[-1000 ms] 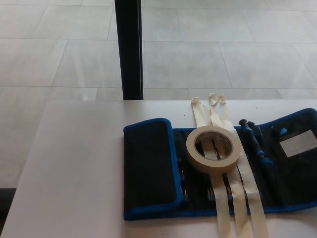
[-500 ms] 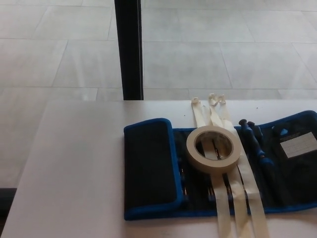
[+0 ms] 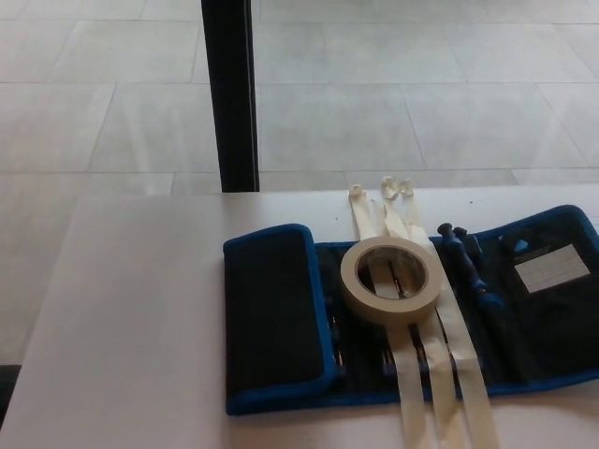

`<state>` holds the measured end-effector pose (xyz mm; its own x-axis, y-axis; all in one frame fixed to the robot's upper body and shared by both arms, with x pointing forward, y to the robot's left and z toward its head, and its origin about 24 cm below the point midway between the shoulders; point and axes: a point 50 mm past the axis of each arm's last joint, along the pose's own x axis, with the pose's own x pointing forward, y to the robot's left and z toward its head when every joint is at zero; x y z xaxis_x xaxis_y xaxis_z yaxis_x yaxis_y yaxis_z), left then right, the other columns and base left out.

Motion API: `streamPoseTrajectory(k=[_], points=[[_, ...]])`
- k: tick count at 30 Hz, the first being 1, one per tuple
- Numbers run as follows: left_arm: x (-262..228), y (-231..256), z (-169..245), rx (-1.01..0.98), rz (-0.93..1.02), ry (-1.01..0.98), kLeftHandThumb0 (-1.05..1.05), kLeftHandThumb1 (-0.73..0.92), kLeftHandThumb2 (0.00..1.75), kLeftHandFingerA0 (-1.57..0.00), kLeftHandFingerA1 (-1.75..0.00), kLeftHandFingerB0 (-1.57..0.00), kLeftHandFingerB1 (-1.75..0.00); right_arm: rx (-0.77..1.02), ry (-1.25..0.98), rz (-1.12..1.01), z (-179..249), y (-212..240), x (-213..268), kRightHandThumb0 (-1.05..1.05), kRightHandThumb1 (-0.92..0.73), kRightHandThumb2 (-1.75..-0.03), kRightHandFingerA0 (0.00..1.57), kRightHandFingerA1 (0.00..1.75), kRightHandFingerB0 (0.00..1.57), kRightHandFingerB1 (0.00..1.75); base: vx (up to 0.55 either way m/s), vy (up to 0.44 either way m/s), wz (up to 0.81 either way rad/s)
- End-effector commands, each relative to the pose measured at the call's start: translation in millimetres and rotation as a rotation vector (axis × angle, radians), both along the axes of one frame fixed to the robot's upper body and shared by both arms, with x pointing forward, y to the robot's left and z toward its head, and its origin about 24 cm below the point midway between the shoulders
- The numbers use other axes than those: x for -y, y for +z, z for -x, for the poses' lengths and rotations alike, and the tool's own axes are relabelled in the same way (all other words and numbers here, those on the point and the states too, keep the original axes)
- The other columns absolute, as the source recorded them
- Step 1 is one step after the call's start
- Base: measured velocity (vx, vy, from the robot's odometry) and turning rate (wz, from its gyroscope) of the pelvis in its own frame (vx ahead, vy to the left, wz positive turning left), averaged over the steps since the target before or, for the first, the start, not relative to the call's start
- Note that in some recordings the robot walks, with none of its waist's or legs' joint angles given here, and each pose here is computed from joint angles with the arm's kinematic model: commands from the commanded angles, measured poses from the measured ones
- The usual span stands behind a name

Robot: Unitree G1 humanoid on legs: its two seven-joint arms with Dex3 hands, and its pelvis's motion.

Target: The robot uses its right hand to open a black folded toolkit cover kept in the middle of the desk

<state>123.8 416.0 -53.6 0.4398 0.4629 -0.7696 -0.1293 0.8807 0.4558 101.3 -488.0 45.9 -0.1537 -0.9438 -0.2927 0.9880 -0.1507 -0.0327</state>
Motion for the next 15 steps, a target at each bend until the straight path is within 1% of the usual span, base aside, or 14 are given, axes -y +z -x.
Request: streamPoseTrajectory(k=[1,2,3,4,5,7,8,9,10,12,13,14,15], points=[[-9.6,4.9,10.2,-0.033,-0.031,0.019,-0.99,0.92,0.77,-0.31,-0.50,-0.24,-0.34,0.176,-0.033,-0.240,2.9,-39.7,-17.5,-0.51,-0.66,-0.75,0.84,1.68,0.32,1.05,0.00,0.000,0.00],[-9.8,5.3,10.0,-0.037,-0.042,0.009,-0.97,0.92,0.79,-0.32,-0.48,-0.28,-0.34,0.176,-0.080,-0.255,1.5,-42.5,-20.4,-0.50,-0.64,-0.78,0.84,1.64,0.32,0.98,0.00,0.000,0.00],[-10.0,5.8,9.6,-0.037,-0.039,0.001,-0.99,0.92,0.76,-0.28,-0.49,-0.27,-0.36,0.181,-0.097,-0.265,0.9,-46.1,-23.4,-0.50,-0.68,-0.76,0.81,1.59,0.27,0.83,0.00,0.000,0.00],[-6.0,2.4,8.1,-0.041,-0.032,-0.012,-1.04,0.92,0.81,-0.27,-0.49,-0.21,-0.34,0.207,-0.115,-0.259,0.4,-46.9,-24.6,-0.53,-0.70,-0.77,1.00,1.71,0.36,0.89,0.00,0.000,0.00],[-5.8,2.0,8.6,-0.037,-0.026,-0.002,-0.97,0.92,0.79,-0.28,-0.47,-0.26,-0.34,0.220,-0.108,-0.273,1.0,-51.3,-27.4,-0.48,-0.68,-0.77,0.93,1.75,0.62,1.23,0.00,0.000,0.00],[-6.3,2.1,9.5,-0.031,-0.017,0.015,-0.97,0.92,0.79,-0.28,-0.47,-0.26,-0.34,0.238,-0.096,-0.293,2.1,-57.9,-31.7,-0.48,-0.68,-0.77,0.93,1.75,0.62,1.23,0.00,0.000,0.00],[-7.0,2.4,10.3,-0.045,-0.021,0.013,-0.98,0.92,0.79,-0.25,-0.48,-0.23,-0.34,0.287,-0.082,-0.294,5.1,-60.0,-32.4,-0.50,-0.72,-0.72,0.89,1.75,0.64,1.21,0.00,0.000,0.00],[-6.9,2.3,10.3,-0.043,-0.019,0.013,-0.98,0.92,0.79,-0.25,-0.48,-0.22,-0.35,0.286,-0.085,-0.298,6.4,-59.8,-31.6,-0.52,-0.75,-0.68,0.69,1.64,0.42,0.98,0.00,0.000,0.00],[-6.3,1.5,10.7,-0.041,-0.016,0.018,-0.98,0.91,0.79,-0.27,-0.50,-0.22,-0.35,0.281,-0.066,-0.286,9.0,-59.8,-30.6,-0.54,-0.74,-0.68,0.79,1.69,0.50,1.13,0.00,0.000,0.00],[-5.7,0.6,11.7,-0.044,-0.014,0.020,-0.98,0.91,0.79,-0.27,-0.50,-0.22,-0.35,0.278,-0.058,-0.279,11.1,-59.7,-30.0,-0.54,-0.74,-0.68,0.79,1.69,0.50,1.13,0.00,0.000,0.00],[-5.5,0.3,12.4,-0.044,-0.020,0.007,-1.01,0.91,0.79,-0.25,-0.51,-0.21,-0.36,0.313,-0.056,-0.281,16.2,-61.1,-29.6,-0.52,-0.74,-0.67,0.62,1.48,0.36,0.93,0.00,0.000,0.00],[-5.4,0.3,11.9,-0.044,-0.022,0.009,-1.01,0.91,0.79,-0.25,-0.50,-0.19,-0.35,0.296,-0.058,-0.287,17.1,-61.4,-29.8,-0.52,-0.78,-0.70,0.59,1.39,0.39,0.83,0.00,0.000,0.00],[-5.2,0.2,11.7,-0.045,-0.022,0.009,-1.01,0.91,0.79,-0.25,-0.50,-0.19,-0.35,0.288,-0.059,-0.289,18.2,-61.6,-29.8,-0.52,-0.78,-0.70,0.59,1.39,0.39,0.83,0.00,0.000,0.00]])
